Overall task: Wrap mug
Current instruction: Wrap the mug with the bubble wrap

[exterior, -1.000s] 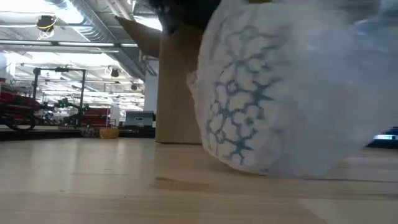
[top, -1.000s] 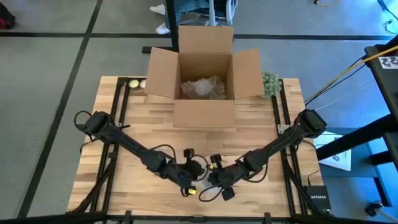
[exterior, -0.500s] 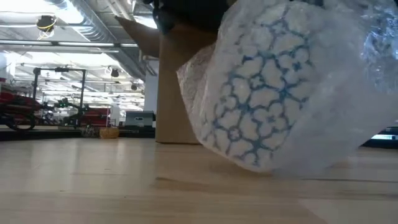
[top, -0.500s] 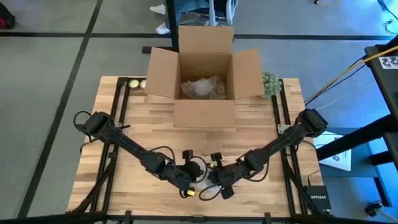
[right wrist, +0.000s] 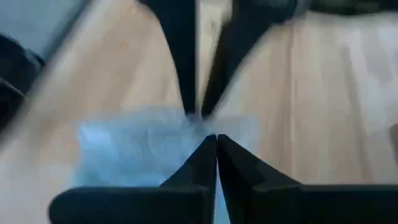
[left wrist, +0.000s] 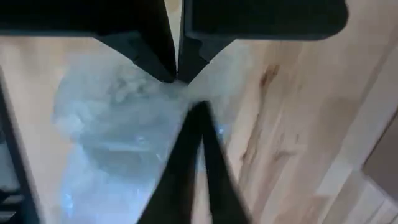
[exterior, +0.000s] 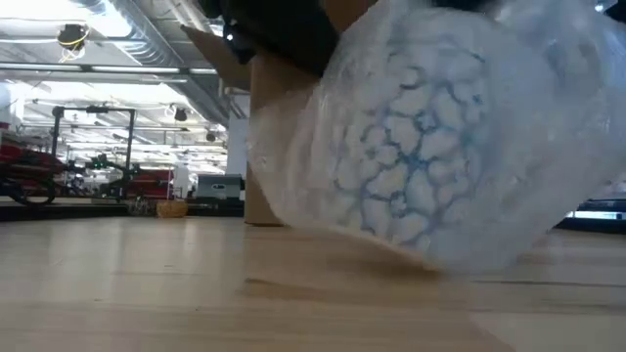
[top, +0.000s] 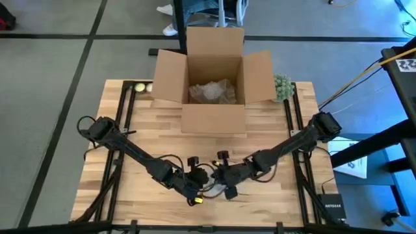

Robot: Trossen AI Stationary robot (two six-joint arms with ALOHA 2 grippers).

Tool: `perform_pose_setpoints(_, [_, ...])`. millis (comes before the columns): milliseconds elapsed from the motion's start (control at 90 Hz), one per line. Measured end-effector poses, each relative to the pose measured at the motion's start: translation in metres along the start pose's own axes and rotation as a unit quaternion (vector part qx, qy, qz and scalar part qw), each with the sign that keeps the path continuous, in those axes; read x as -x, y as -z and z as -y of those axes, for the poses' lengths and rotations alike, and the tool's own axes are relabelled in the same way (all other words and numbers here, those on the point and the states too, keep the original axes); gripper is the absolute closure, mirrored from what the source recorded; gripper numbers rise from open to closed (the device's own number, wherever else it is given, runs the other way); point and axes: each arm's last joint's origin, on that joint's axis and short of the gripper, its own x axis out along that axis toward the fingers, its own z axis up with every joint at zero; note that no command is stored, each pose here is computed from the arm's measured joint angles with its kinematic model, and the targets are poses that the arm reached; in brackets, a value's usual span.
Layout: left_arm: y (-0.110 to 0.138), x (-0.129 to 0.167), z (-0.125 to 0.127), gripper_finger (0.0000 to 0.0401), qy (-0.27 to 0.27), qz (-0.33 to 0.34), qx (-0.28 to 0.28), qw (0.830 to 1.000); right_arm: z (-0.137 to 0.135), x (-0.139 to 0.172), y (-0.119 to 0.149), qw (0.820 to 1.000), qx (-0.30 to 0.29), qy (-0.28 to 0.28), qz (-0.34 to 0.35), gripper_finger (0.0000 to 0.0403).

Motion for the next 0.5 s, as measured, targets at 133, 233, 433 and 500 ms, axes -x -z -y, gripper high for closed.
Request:
perform_pose_setpoints(133, [-0.001, 0.000, 0.000, 0.0401, 0.000, 0.003, 0.008, 1.000, -0.002, -0.020, 0.017, 0.999, 0.007, 0.000, -0.048, 0.0402])
perform_pose_setpoints(233, [-0.001, 0.001, 0.000, 0.0401, 0.000, 0.004, 0.007, 1.000, -0.004, -0.024, 0.017, 0.999, 0.007, -0.003, -0.046, 0.0402])
perform_pose_setpoints(433, [-0.003, 0.002, -0.001, 0.0401, -0.003, 0.008, 0.008, 1.000, -0.002, -0.021, 0.016, 0.999, 0.013, 0.010, -0.049, 0.0402])
perform_pose_setpoints(500, [-0.003, 0.002, -0.001, 0.0401, -0.003, 0.009, 0.010, 1.000, 0.000, -0.012, 0.014, 0.998, 0.016, 0.016, -0.057, 0.0402])
